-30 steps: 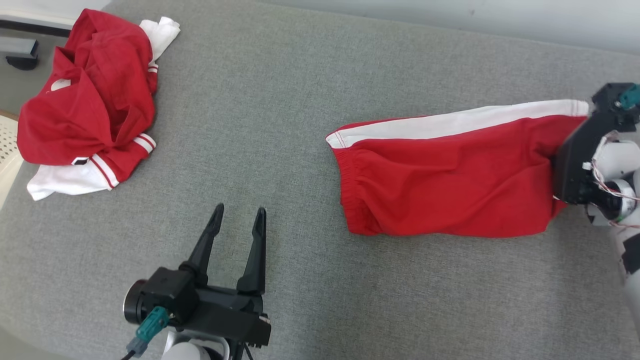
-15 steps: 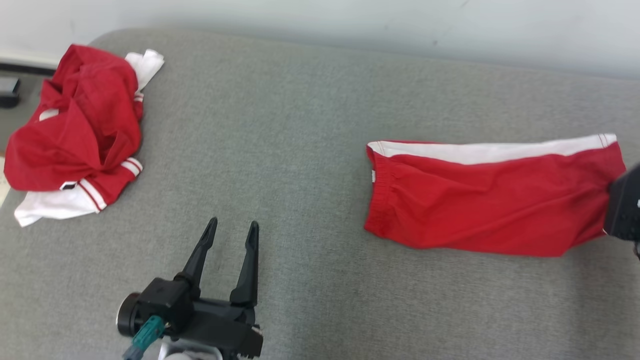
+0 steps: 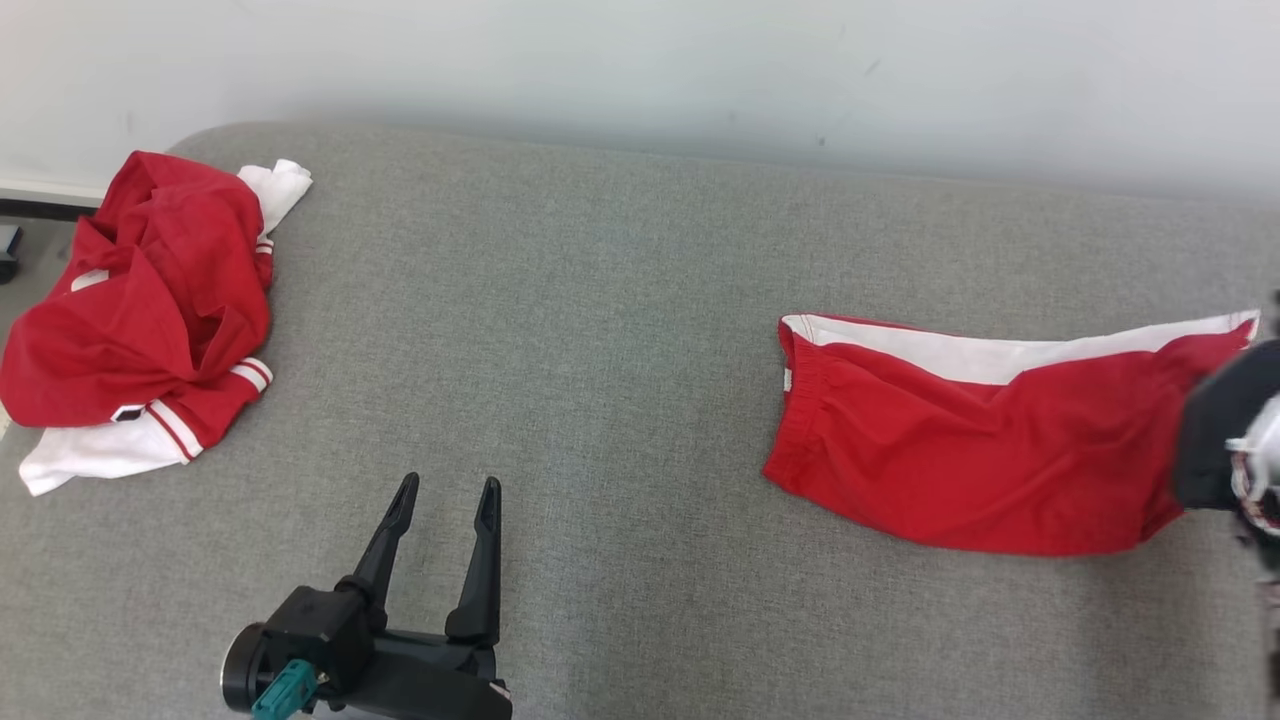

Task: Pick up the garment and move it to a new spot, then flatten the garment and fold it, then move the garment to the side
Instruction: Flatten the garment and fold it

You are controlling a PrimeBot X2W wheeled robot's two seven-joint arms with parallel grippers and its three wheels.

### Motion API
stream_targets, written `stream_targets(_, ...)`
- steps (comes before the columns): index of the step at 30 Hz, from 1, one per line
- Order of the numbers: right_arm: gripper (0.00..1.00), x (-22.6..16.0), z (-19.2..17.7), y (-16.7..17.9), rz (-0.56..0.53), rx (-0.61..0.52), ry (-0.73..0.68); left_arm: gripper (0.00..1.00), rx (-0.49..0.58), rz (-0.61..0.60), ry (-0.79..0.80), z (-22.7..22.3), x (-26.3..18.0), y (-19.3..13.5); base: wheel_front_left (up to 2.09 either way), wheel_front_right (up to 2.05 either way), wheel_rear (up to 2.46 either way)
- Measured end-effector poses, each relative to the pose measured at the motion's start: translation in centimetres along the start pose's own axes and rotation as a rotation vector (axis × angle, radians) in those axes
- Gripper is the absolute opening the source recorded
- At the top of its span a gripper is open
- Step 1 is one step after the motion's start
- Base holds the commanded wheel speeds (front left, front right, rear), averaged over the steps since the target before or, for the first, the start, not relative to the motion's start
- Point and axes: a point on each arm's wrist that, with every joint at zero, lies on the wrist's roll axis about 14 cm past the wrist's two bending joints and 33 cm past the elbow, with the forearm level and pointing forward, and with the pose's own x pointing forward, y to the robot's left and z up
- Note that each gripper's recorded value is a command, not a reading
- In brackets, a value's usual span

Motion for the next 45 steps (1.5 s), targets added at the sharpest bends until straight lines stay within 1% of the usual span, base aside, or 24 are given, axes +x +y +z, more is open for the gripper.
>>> stream_targets(5, 0.00, -0.9, 1.0, 5.3, 0.130, -0.057, -0.027, 1.00, -0.008, 0.001, -0.003, 0.2, -0.4, -0.2, 0.00, 0.00, 0.00)
stream_targets(9, 0.00, -1.9, 2.3, 8.5, 0.208, -0.115, -0.056, 1.00, -0.015, 0.001, -0.006, 0.3, -0.6, -0.3, 0.00, 0.00, 0.00)
stream_targets(12, 0.00, -2.0, 2.8, 11.3, 0.272, -0.138, -0.055, 1.00, -0.019, -0.001, -0.005, 0.2, -0.8, -0.4, 0.00, 0.00, 0.00)
stream_targets(15, 0.00, -1.8, 2.8, 14.1, 0.341, -0.137, -0.033, 1.00, -0.024, 0.001, -0.004, 0.2, -0.9, -0.5, 0.00, 0.00, 0.00)
stream_targets(21, 0.00, -1.2, 2.4, 19.1, 0.439, -0.153, 0.008, 1.00, -0.033, 0.026, 0.007, -0.2, -1.6, 0.1, 0.00, 0.00, 0.00)
stream_targets(30, 0.00, -0.5, 1.6, 23.9, 0.521, -0.198, 0.040, 1.00, -0.031, 0.097, 0.003, 0.0, -3.0, 2.1, 0.00, 0.00, 0.00)
stream_targets(31, 0.11, -0.5, 1.5, 24.2, 0.528, -0.201, 0.045, 1.00, -0.031, 0.102, 0.003, 0.0, -3.1, 2.2, 0.00, 0.00, 0.00)
stream_targets(32, 0.91, -0.6, 1.6, 24.7, 0.540, -0.201, 0.038, 1.00, -0.030, 0.107, 0.001, 0.0, -3.2, 2.3, 0.00, 0.00, 0.00)
stream_targets(33, 1.00, -0.6, 1.8, 25.0, 0.551, -0.189, 0.028, 1.00, -0.031, 0.110, 0.000, 0.0, -3.2, 2.4, 0.00, 0.00, 0.00)
stream_targets(35, 1.00, -0.8, 2.4, 25.3, 0.564, -0.175, 0.006, 1.00, -0.032, 0.115, -0.004, 0.2, -3.3, 2.5, 0.00, 0.00, 0.00)
stream_targets(37, 1.00, -1.2, 3.8, 25.4, 0.576, -0.155, -0.038, 1.00, -0.031, 0.117, -0.008, 0.3, -3.3, 2.6, 0.00, 0.00, 0.00)
stream_targets(40, 1.00, -1.9, 5.8, 24.7, 0.579, -0.122, -0.103, 1.00, -0.030, 0.117, -0.017, 0.5, -3.2, 2.6, 0.00, 0.00, 0.00)
stream_targets(43, 1.00, -1.8, 7.4, 21.8, 0.522, -0.108, -0.168, 1.00, -0.031, 0.109, -0.024, 0.7, -3.1, 2.3, 0.00, 0.00, 0.00)
stream_targets(45, 1.00, -1.6, 8.0, 19.5, 0.462, -0.126, -0.199, 1.00, -0.034, 0.100, -0.026, 0.7, -3.1, 2.0, 0.00, 0.00, 0.00)
